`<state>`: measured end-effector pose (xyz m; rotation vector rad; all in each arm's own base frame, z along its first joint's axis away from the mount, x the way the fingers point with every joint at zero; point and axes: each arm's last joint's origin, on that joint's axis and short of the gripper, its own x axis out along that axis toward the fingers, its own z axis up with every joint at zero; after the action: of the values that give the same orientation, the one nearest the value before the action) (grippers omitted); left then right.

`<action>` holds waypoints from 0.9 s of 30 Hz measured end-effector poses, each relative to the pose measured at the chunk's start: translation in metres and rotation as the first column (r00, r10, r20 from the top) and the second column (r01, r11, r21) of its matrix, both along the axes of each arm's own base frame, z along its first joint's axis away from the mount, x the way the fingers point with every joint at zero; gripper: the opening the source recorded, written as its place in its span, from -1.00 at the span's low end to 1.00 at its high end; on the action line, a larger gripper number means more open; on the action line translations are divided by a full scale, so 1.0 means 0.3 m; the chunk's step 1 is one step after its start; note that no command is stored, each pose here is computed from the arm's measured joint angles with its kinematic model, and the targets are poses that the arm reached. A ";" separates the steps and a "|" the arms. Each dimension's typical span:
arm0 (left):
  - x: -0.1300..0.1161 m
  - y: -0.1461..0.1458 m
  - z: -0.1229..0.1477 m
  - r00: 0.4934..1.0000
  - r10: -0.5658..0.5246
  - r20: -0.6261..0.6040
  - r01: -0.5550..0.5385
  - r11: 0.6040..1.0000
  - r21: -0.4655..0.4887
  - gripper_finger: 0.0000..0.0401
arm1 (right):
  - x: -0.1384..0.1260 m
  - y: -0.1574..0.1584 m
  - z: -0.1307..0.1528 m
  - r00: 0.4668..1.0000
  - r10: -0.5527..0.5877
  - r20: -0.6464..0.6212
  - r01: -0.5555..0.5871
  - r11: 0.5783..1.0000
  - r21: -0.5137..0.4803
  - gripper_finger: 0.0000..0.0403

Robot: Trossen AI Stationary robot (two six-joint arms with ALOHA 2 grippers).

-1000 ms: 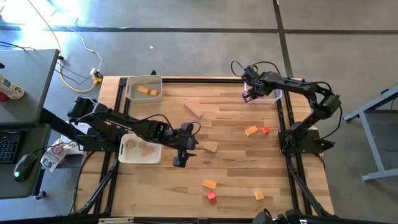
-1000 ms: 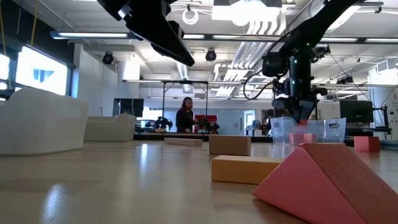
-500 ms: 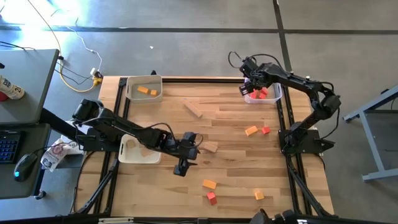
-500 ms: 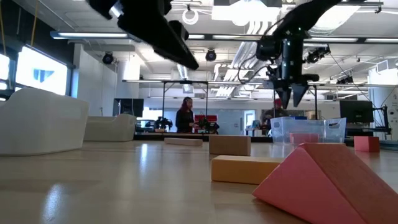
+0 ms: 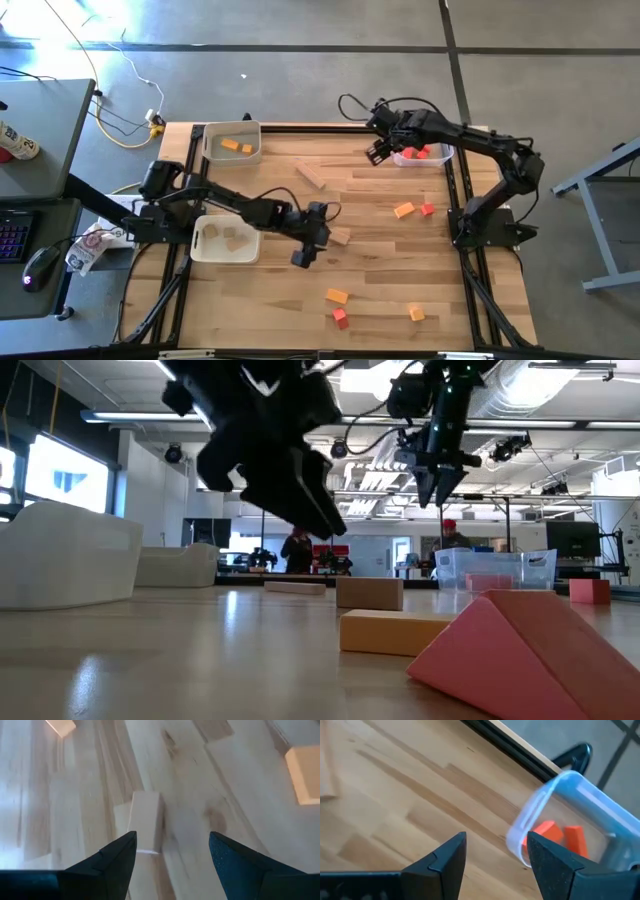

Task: Sort & place blocks by color
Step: Put the brown block into the white bin

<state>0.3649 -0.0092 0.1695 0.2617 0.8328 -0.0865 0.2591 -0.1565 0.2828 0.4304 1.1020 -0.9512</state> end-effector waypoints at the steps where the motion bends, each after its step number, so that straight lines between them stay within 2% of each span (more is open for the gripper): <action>1: 0.003 0.013 -0.005 1.000 -0.003 0.002 0.003 1.000 -0.011 0.18 | 0.008 0.009 0.007 1.000 0.018 0.004 -0.018 1.000 -0.006 -0.03; 13: 0.028 0.118 -0.029 0.994 -0.092 0.060 0.096 0.994 -0.061 0.18 | 0.049 0.053 0.068 0.996 0.083 0.042 -0.081 0.995 -0.050 -0.03; 27: 0.051 0.177 -0.149 0.998 -0.066 0.012 0.067 0.996 -0.057 0.18 | 0.049 0.053 0.068 0.996 0.083 0.042 -0.081 0.995 -0.050 -0.03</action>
<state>0.3803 0.0440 0.1249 0.2362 0.8107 -0.1709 0.2736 -0.1406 0.3032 0.3621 1.0471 -0.8903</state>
